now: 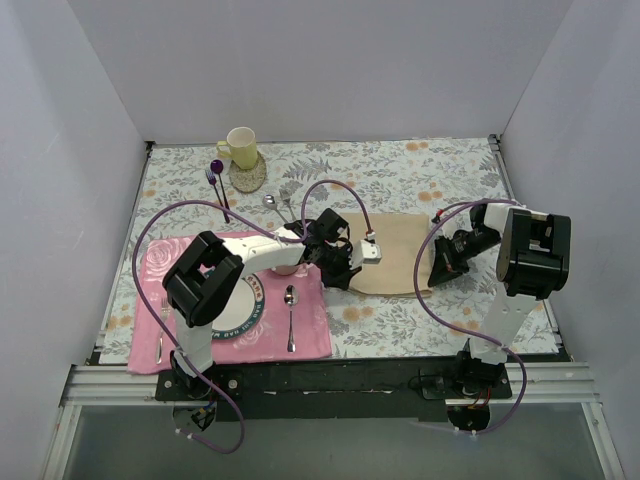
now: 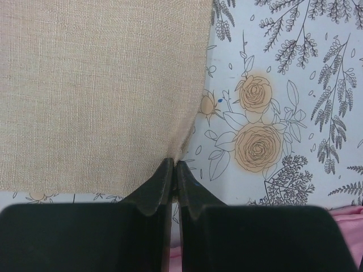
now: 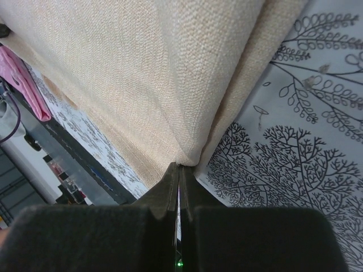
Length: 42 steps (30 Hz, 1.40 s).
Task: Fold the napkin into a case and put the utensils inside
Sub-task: Smooth out the square-folded napkin at the center of the board.
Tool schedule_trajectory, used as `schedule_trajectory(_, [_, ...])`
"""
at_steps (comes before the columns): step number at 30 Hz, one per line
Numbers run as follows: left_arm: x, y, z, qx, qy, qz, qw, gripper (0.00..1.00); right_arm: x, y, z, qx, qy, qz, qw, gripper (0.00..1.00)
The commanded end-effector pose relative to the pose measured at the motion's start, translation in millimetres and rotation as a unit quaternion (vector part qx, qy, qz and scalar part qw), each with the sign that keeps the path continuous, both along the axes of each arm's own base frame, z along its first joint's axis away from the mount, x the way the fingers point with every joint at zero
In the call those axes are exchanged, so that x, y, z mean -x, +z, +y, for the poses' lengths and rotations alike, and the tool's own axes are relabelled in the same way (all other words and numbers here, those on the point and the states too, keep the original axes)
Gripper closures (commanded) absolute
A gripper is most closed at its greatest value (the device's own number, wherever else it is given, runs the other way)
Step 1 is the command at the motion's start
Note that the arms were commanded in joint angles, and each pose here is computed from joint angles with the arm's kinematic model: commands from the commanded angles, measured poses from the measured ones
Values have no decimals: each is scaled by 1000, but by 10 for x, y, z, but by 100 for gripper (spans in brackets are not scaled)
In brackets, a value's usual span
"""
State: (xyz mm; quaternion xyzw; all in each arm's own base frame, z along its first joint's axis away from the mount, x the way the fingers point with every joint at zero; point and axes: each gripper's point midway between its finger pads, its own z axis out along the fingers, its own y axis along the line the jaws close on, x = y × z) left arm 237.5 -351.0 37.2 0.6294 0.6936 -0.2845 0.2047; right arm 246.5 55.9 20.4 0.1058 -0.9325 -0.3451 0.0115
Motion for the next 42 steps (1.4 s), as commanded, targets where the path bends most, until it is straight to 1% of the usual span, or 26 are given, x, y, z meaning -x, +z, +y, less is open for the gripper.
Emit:
schedule_trajectory(1, [-97, 138, -48, 15, 12, -22, 1000, 100, -210, 180, -12, -5, -4, -35, 999, 99])
schedule_trajectory(3, [-98, 220, -39, 20, 11, -29, 999, 100, -214, 297, 16, -15, -3, -41, 999, 99])
schedule_trajectory(4, [-105, 262, -41, 22, 10, -34, 999, 100, -273, 392, 16, -17, -1, -57, 998, 99])
schedule_trajectory(8, [-198, 465, -37, 33, 20, -60, 997, 100, -404, 551, 8, -19, -1, -82, 996, 99])
schedule_trajectory(13, [-309, 588, -80, 43, 26, -80, 996, 100, -456, 484, -32, -11, 3, -85, 996, 99])
schedule_trajectory(22, [-288, 182, -105, 20, 45, -39, 998, 100, -386, 85, -93, 13, 0, -61, 998, 99])
schedule_trajectory(23, [-297, 189, -125, 22, 44, -41, 998, 99, -392, 75, -88, 13, -2, -60, 998, 96])
schedule_trajectory(24, [-296, 175, -127, 19, 45, -40, 998, 96, -391, 72, -85, 10, -3, -59, 998, 84])
schedule_trajectory(25, [-297, 165, -115, 15, 47, -40, 998, 87, -413, 96, -86, 10, -4, -62, 998, 79])
schedule_trajectory(27, [-325, 220, -109, 14, 54, -45, 997, 75, -412, 185, -64, 3, -4, -63, 998, 68])
schedule_trajectory(28, [-325, 258, -99, 15, 54, -46, 997, 73, -471, 286, -67, 1, -5, -77, 997, 66])
schedule_trajectory(29, [-311, 370, -77, 24, 53, -42, 997, 67, -500, 367, -61, -3, -4, -84, 996, 63])
schedule_trajectory(31, [-303, 536, -61, 42, 55, -35, 997, 61, -591, 607, -42, -17, -4, -109, 994, 53])
schedule_trajectory(32, [-299, 639, -64, 56, 51, -36, 996, 53, -632, 681, -28, -23, -4, -122, 992, 51])
schedule_trajectory(33, [-283, 772, -72, 70, 47, -43, 996, 49, -683, 751, -29, -23, -5, -135, 991, 45])
schedule_trajectory(35, [-256, 915, -104, 88, 37, -47, 994, 45, -857, 863, -21, -29, -13, -166, 986, 42])
schedule_trajectory(36, [-234, 951, -131, 96, 31, -42, 994, 40, -927, 869, -21, -31, -17, -172, 985, 42])
schedule_trajectory(38, [-293, 1007, -197, 102, 33, -44, 993, 38, -1140, 908, -31, -31, -37, -189, 981, 43])
schedule_trajectory(39, [-348, 918, -222, 92, 46, -36, 994, 37, -1202, 849, -35, -32, -43, -184, 981, 45])
schedule_trajectory(40, [-409, 939, -260, 93, 51, -40, 994, 37, -1268, 828, -41, -31, -55, -181, 981, 45])
schedule_trajectory(42, [-467, 874, -298, 89, 55, -40, 994, 37, -1471, 743, -77, -27, -65, -194, 979, 49])
